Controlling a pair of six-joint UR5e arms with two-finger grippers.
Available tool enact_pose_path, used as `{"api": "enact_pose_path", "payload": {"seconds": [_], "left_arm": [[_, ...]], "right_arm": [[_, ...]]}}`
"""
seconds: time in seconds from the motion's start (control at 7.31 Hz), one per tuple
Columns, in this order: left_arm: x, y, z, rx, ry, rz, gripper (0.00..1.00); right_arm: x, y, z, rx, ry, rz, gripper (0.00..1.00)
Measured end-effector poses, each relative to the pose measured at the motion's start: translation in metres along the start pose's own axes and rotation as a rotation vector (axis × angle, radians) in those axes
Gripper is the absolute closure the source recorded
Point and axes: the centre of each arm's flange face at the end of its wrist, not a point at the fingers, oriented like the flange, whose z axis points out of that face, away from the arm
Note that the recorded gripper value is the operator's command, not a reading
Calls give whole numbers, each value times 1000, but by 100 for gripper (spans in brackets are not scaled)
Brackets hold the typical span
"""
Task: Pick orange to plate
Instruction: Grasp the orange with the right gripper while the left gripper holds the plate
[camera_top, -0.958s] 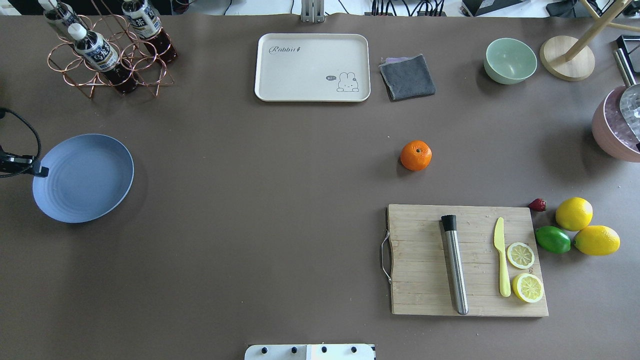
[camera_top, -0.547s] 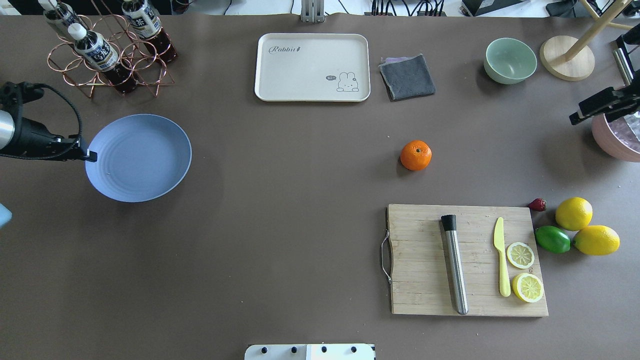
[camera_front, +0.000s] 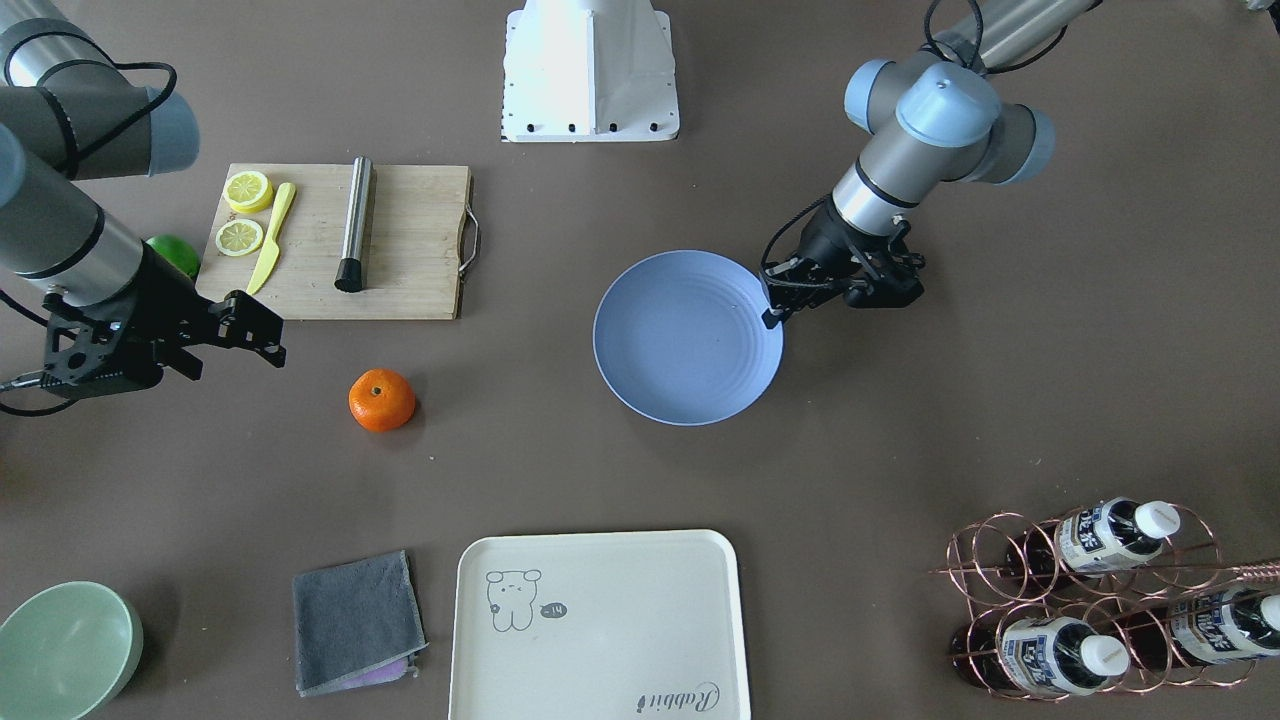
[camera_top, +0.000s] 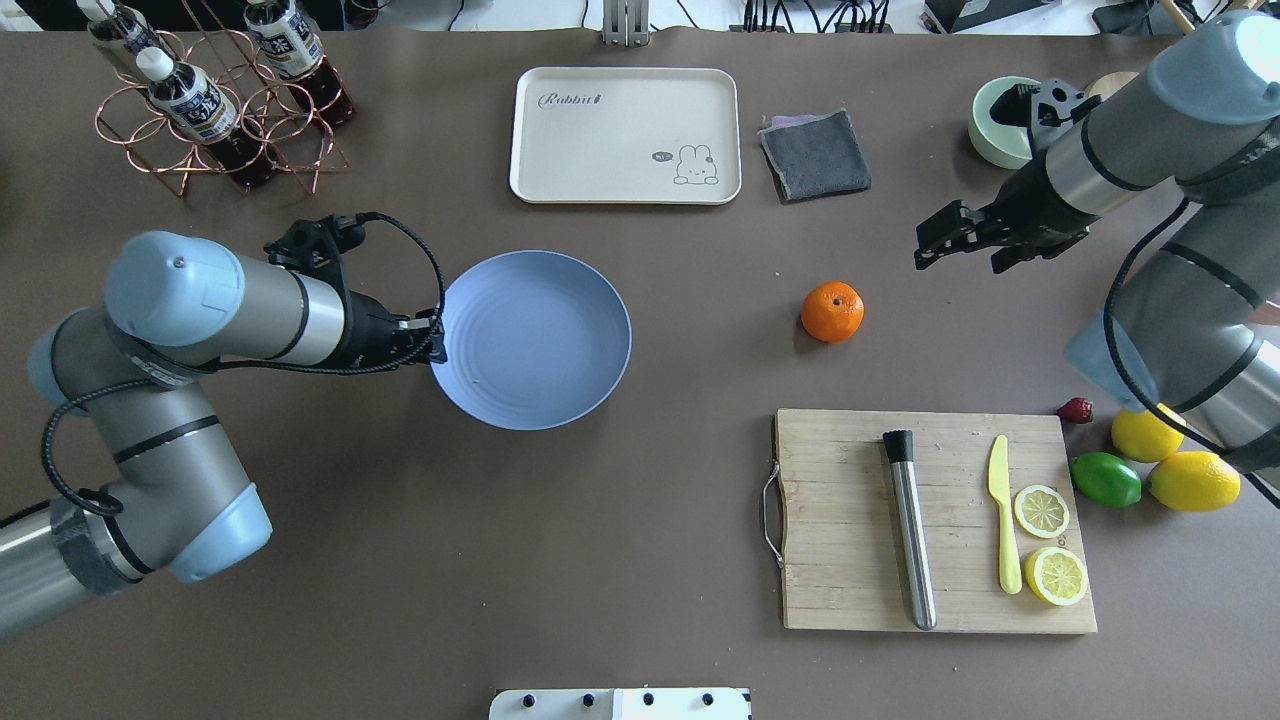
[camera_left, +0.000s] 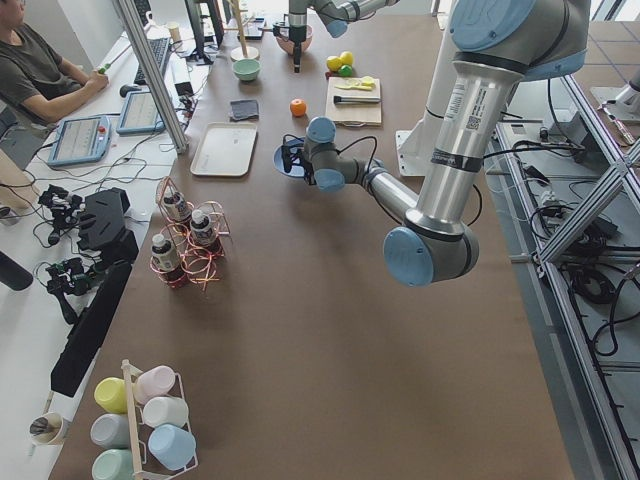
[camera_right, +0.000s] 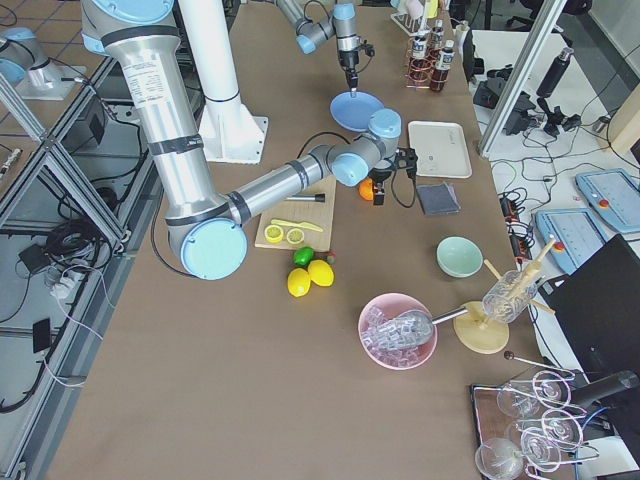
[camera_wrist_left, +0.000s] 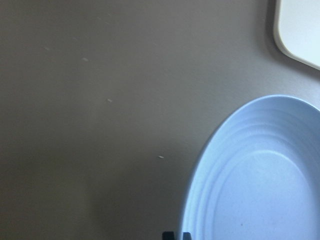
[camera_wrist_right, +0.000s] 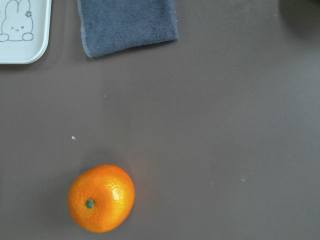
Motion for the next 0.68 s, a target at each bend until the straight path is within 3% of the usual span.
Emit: {"api": "enact_pose_path", "payload": {"seconds": [0.41, 0.68], "left_arm": [[64, 98, 42, 18, 6, -23, 100], [77, 123, 50, 21, -1, -35, 100]], "right_arm": [[-60, 8, 52, 20, 49, -25, 0], [-89, 7, 86, 15, 81, -47, 0]]}}
